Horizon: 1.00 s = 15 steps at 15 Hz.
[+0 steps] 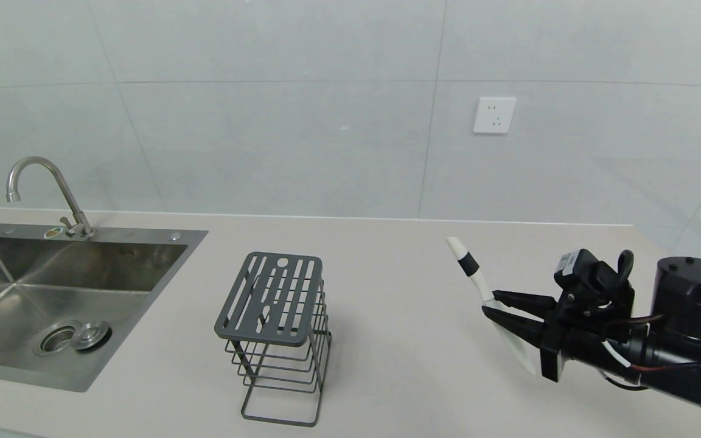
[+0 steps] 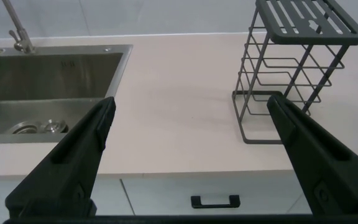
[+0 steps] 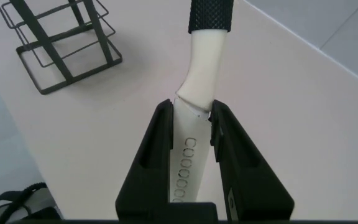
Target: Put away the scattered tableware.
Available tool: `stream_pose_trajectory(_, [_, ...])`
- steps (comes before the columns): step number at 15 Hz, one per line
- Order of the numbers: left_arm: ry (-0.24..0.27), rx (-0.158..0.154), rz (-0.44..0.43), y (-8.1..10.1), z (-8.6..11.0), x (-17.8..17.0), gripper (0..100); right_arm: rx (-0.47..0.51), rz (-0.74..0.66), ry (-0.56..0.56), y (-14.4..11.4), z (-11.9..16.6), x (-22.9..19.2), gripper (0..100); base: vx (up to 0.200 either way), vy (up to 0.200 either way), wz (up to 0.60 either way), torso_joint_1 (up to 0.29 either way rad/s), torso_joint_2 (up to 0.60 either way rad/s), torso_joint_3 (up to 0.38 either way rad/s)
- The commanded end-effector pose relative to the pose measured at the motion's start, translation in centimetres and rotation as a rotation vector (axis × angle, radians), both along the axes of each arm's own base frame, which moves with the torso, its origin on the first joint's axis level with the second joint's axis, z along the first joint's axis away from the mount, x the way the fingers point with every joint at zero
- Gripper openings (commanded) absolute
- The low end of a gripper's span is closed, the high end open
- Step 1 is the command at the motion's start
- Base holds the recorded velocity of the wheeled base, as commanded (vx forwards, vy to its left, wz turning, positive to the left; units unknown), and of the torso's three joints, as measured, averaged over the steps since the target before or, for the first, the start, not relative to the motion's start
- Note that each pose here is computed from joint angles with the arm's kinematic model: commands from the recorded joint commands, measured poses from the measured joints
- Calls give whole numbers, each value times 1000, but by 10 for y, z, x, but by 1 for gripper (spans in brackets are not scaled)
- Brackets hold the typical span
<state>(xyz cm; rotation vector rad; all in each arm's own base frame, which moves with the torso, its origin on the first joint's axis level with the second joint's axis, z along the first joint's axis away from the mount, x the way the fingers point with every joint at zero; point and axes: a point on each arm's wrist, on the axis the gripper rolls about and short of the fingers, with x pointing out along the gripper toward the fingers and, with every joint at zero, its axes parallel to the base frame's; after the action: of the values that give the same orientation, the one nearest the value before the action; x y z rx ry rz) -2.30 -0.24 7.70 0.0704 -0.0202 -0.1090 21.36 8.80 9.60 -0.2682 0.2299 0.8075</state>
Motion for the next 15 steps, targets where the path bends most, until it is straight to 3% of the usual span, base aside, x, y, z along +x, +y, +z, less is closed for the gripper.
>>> stream_pose_trajectory(1, [-79,14,-14,0,8,0,100,0,1,-2,-1,0,0,0,0,0,0,0,0,0])
stream_pose_trajectory(2, [-306,14,-13,0,32,-6,100,1,5,-1,-1,0,-2,0,0,0,0,0,0,0])
stream_pose_trajectory(3, [-381,15,-9,-1,42,-7,100,2,7,-3,-1,0,-3,0,0,0,0,0,0,0])
stream_pose_trajectory(4, [-380,-4,-22,0,44,-8,100,2,10,-3,-1,-1,-4,0,0,0,0,0,0,0])
stream_pose_trajectory(6, [-354,-58,-47,-1,46,-10,100,0,15,-1,-1,-1,-6,0,0,0,0,0,0,0])
stream_pose_trajectory(7, [-318,-74,-102,-2,55,-13,100,-1,29,-17,-1,1,-7,0,0,0,0,0,0,0])
stream_pose_trajectory(8, [-250,-72,-163,-2,68,-17,100,7,74,-51,-2,4,-9,0,0,0,0,0,0,0])
stream_pose_trajectory(10, [-166,-72,-239,-1,74,-15,100,23,98,-83,-2,7,-10,0,0,0,0,0,0,0])
stream_pose_trajectory(14, [-60,-79,-356,0,83,2,100,14,133,-112,-2,5,-16,0,0,0,0,0,0,0])
stream_pose_trajectory(15, [-57,-79,-356,0,83,2,100,14,135,-112,-2,5,-16,0,0,0,0,0,0,0])
